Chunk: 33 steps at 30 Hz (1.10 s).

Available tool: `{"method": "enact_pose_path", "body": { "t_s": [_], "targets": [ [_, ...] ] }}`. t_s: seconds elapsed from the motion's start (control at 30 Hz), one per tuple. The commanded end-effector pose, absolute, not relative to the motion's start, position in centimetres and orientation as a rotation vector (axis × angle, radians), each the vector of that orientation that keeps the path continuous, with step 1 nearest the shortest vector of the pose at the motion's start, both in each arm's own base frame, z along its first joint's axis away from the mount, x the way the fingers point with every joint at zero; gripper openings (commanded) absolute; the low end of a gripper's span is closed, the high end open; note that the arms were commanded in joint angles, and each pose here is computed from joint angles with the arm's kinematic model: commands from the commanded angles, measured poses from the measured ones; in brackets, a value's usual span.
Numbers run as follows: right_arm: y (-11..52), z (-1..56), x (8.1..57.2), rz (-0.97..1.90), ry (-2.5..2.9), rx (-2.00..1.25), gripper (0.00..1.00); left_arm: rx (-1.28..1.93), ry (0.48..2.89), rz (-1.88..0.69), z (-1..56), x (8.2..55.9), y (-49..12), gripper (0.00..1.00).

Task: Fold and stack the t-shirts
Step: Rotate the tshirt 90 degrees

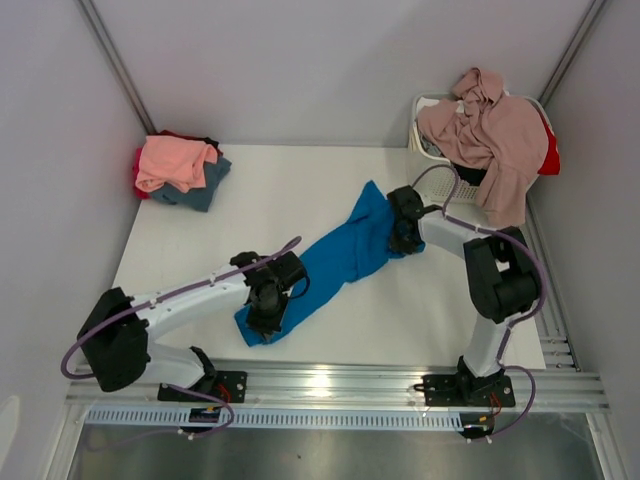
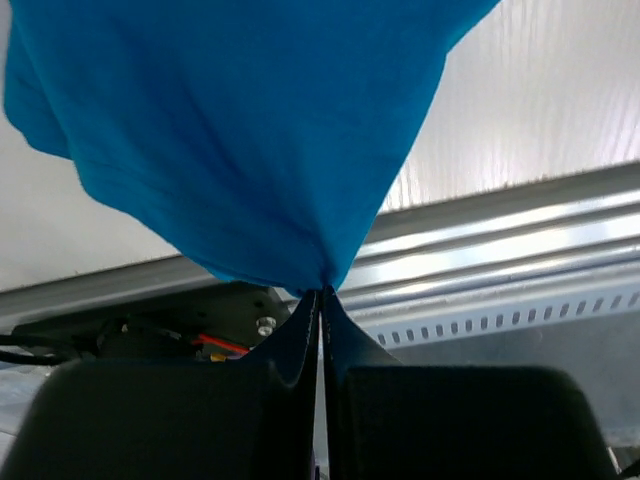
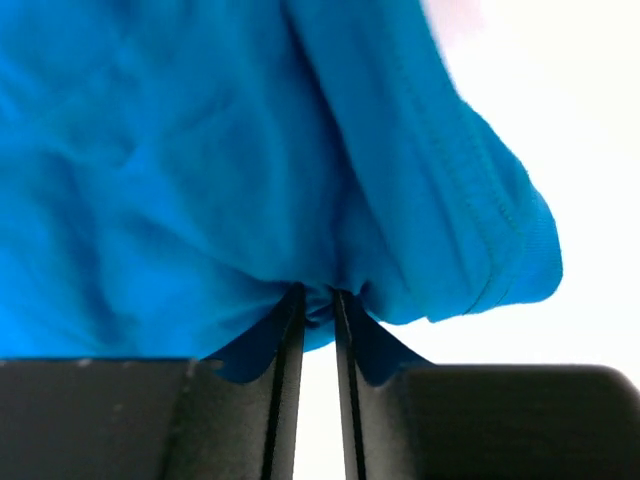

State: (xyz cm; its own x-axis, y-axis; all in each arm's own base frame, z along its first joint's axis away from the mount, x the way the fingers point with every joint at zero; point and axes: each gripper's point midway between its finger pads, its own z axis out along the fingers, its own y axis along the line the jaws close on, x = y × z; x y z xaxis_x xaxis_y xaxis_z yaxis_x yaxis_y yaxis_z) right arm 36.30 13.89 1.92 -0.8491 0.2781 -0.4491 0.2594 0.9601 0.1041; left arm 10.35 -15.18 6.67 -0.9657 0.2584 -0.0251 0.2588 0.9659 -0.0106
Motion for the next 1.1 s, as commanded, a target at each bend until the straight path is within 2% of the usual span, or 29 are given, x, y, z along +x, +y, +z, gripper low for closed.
{"method": "enact_pose_path", "body": {
  "t_s": [0.0, 0.13, 0.17, 0.27, 0.3, 0.33, 0.4, 0.57, 0.67, 0.77, 0.8, 0.9, 0.93, 1.0, 1.03, 1.07],
  "targets": [
    [16.4, -1.1, 38.9, 0.125, 2.692, 0.322, 0.17, 0.386, 3.145, -0.091, 8.3, 7.5, -15.1, 0.0],
    [19.7, -1.3, 43.5, 0.252, 2.65, 0.2, 0.17, 0.475, 3.165, -0.211, 9.3, 5.3, -15.6, 0.0],
    [20.8, 0.1, 46.0, 0.298, 2.595, 0.181, 0.17, 0.5, 3.167, -0.253, 9.5, 4.8, -15.8, 0.0],
    [22.2, -0.6, 48.5, 0.316, 2.595, 0.12, 0.2, 0.565, 3.172, -0.408, 10.6, 2.8, -16.3, 0.01],
    [23.0, 1.6, 51.1, 0.345, 2.528, 0.114, 0.21, 0.583, 3.176, -0.431, 10.7, 2.2, -16.1, 0.01],
    [23.9, 0.8, 51.6, 0.392, 2.542, 0.094, 0.22, 0.579, 3.17, -0.469, 11.2, 1.7, -15.9, 0.01],
    [25.3, 2.8, 54.2, 0.452, 2.466, 0.075, 0.25, 0.589, 3.17, -0.506, 11.4, 1.0, -15.5, 0.0],
    [27.7, 2.1, 56.4, 0.557, 2.445, 0.046, 0.31, 0.585, 3.135, -0.601, 12.5, 0.2, -15.1, 0.01],
    [27.8, 2.4, 56.8, 0.546, 2.401, 0.026, 0.39, 0.582, 3.082, -0.632, 13.3, 0.4, -15.1, 0.01],
    [27.4, 4.3, 56.7, 0.514, 2.316, 0.006, 0.5, 0.55, 3.002, -0.586, 14.2, 1.7, -14.6, 0.0],
    [27.2, 7.4, 56.8, 0.507, 2.249, -0.01, 0.55, 0.519, 2.958, -0.515, 14.4, 2.7, -14.0, 0.0],
    [27.0, 10.1, 56.1, 0.504, 2.171, -0.037, 0.65, 0.487, 2.871, -0.403, 15.2, 5.0, -13.6, 0.01],
    [27.1, 12.7, 55.7, 0.527, 2.128, -0.062, 0.66, 0.504, 2.854, -0.353, 15.2, 5.6, -13.3, 0.0],
    [28.6, 14.0, 53.9, 0.639, 2.121, -0.15, 0.73, 0.499, 2.793, -0.216, 15.6, 7.8, -12.8, 0.01],
    [29.2, 15.7, 53.0, 0.672, 2.102, -0.198, 0.74, 0.496, 2.743, -0.065, 15.7, 9.9, -12.3, 0.01],
    [29.6, 15.9, 51.9, 0.683, 2.118, -0.231, 0.74, 0.491, 2.699, -0.028, 16.4, 11.3, -12.8, 0.01]
  ]
}}
